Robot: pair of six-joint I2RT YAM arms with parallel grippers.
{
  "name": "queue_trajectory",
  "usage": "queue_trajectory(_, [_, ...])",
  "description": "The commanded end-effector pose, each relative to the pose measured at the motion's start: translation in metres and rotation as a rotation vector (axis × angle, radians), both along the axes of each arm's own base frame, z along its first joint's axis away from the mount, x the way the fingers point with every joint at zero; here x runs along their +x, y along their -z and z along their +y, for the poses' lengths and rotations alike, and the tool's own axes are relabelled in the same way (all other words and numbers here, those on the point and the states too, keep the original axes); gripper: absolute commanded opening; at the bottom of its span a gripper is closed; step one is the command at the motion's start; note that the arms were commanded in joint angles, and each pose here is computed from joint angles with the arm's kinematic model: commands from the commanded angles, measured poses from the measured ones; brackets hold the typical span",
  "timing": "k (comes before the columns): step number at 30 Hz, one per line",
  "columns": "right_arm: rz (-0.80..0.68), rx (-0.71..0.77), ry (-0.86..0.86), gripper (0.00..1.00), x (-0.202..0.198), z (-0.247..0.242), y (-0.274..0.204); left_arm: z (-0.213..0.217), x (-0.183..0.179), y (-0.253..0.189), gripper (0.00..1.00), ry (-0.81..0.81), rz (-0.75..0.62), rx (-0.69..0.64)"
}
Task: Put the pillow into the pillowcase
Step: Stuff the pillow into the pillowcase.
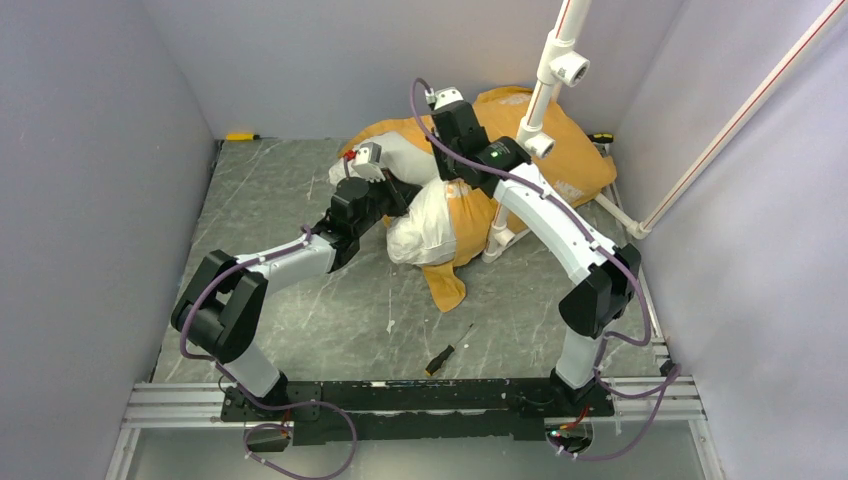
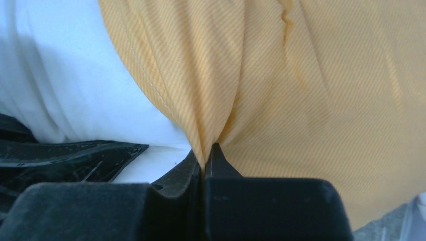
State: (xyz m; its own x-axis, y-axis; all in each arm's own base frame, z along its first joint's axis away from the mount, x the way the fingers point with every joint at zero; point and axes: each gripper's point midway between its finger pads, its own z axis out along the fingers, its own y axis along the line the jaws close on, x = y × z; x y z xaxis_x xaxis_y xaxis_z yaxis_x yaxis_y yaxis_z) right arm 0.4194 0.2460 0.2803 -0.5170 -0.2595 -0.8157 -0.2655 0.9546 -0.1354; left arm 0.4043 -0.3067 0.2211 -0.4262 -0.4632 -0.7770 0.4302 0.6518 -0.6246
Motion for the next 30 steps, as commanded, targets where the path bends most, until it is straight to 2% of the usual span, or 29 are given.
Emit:
queue_trajectory(1, [-0.153, 0.313, -0.164, 0.0, -0.021, 0.021, -0.105, -0.007, 0.002, -0.041, 0.0, 0.021, -0.103, -0.052])
queue_trajectory(7, [-0.144, 0.535, -0.403, 0.08, -0.048, 0.05, -0.134, -0.005, 0.003, -0.039, 0.0, 0.02, -0.102, -0.048])
queue_trajectory(10, [-0.123, 0.583, -0.404, 0.11, -0.047, 0.049, -0.13, -0.006, 0.002, -0.039, 0.0, 0.024, -0.1, -0.049])
queue_trajectory(13, [-0.122, 0.571, -0.321, 0.2, -0.035, 0.037, -0.119, -0.006, 0.001, -0.039, 0.0, 0.026, -0.099, -0.05])
queue_trajectory(18, [-0.068, 0.356, -0.215, 0.33, -0.017, 0.029, -0.085, -0.003, 0.001, -0.038, 0.0, 0.018, -0.092, -0.05])
queue_trajectory(23, [-0.084, 0.125, -0.177, 0.42, -0.022, 0.038, -0.064, 0.0, 0.001, -0.036, 0.0, 0.016, -0.089, -0.045])
queue_trajectory(24, [-0.094, 0.082, -0.175, 0.48, -0.027, 0.042, -0.062, 0.0, 0.001, -0.036, 0.0, 0.015, -0.084, -0.045])
queue_trajectory(26, [-0.125, -0.025, -0.154, 0.67, -0.032, 0.044, -0.058, 0.001, 0.0, -0.034, 0.0, 0.016, -0.077, -0.043])
queue_trajectory(28, [-0.162, -0.169, -0.16, 0.97, -0.034, 0.042, -0.053, 0.001, 0.0, -0.034, 0.0, 0.018, -0.077, -0.045])
queue_trajectory(30, [-0.19, -0.284, -0.127, 1.0, -0.034, 0.037, -0.047, 0.001, 0.0, -0.032, 0.0, 0.021, -0.074, -0.047])
